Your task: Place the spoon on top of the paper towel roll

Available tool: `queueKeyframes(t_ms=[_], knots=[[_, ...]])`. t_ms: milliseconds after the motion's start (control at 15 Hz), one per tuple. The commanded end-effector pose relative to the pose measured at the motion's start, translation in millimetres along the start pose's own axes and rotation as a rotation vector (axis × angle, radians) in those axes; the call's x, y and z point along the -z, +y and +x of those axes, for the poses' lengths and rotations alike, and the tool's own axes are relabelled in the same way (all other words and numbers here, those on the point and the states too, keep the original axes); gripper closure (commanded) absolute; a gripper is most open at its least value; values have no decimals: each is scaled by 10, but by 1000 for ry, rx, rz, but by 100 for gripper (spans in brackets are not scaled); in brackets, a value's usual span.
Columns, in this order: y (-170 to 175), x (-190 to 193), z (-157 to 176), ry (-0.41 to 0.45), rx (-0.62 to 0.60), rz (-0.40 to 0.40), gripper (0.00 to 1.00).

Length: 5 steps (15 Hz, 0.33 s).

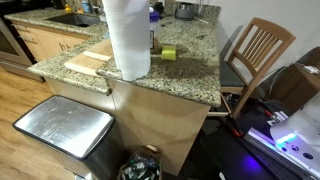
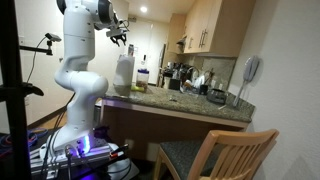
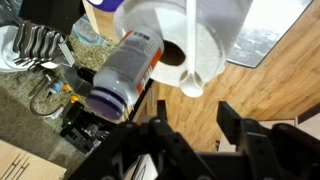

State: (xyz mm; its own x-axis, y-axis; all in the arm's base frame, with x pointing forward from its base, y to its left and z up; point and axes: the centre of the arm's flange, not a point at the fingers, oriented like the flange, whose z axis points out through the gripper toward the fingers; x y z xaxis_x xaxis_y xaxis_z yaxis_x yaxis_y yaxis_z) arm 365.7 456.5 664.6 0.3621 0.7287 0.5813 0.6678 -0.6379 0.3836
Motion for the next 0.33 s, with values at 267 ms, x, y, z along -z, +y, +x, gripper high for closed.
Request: queueKeyframes(t_ms=[267], knots=[[-111,1026,147,187,-80,128,11]])
